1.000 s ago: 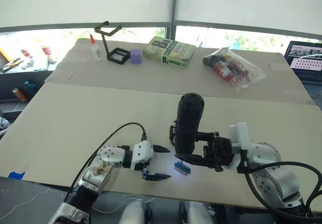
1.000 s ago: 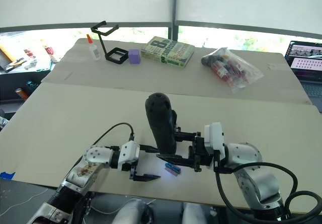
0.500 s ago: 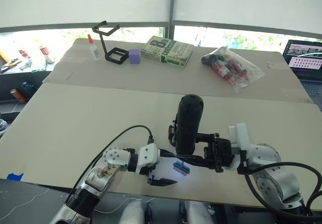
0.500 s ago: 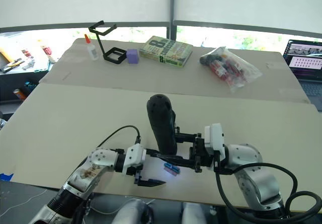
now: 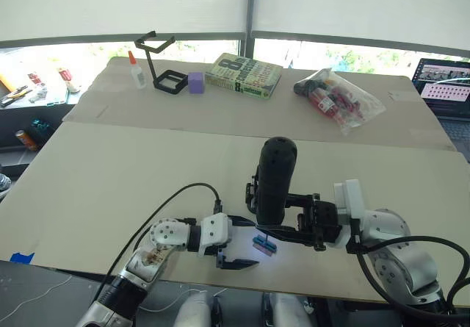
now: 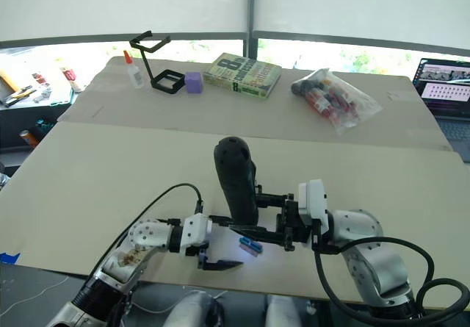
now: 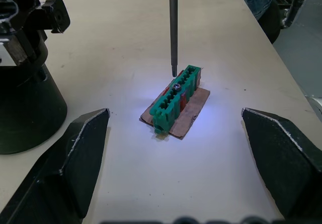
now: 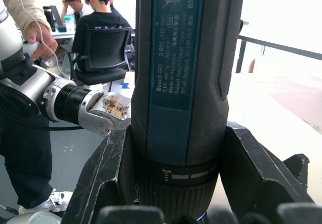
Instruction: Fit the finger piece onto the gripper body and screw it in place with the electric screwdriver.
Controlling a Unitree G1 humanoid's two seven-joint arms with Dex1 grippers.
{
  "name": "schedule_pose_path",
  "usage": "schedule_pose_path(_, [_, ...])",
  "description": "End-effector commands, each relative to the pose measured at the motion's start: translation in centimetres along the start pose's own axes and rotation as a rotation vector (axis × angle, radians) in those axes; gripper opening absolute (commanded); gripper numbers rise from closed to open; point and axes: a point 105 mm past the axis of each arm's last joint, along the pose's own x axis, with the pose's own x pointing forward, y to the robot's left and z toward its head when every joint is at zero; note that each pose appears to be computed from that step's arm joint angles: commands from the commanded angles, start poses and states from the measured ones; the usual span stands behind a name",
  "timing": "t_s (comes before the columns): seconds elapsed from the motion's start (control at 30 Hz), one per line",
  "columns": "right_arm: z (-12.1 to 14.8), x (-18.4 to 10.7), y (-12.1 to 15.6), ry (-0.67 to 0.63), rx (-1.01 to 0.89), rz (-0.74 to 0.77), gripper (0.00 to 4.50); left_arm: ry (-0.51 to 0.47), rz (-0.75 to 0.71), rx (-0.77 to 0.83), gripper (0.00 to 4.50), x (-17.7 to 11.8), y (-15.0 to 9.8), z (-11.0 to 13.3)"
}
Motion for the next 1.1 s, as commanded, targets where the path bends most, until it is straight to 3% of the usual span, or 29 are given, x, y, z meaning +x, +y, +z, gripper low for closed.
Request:
schedule_pose_path(0.03, [1.17,0.32,0.04,-0.037,-0.063,0.014,1.93,0.040,0.007,-0.037,4.45,-0.29,-0.18,-1.19])
schedule_pose_path(1.1, [0.85,0.36,-0.08,-0.025,-0.050,0.019,1.93,0.038,0.016,-0.044,4.45,-0.32,0.38,-0.59])
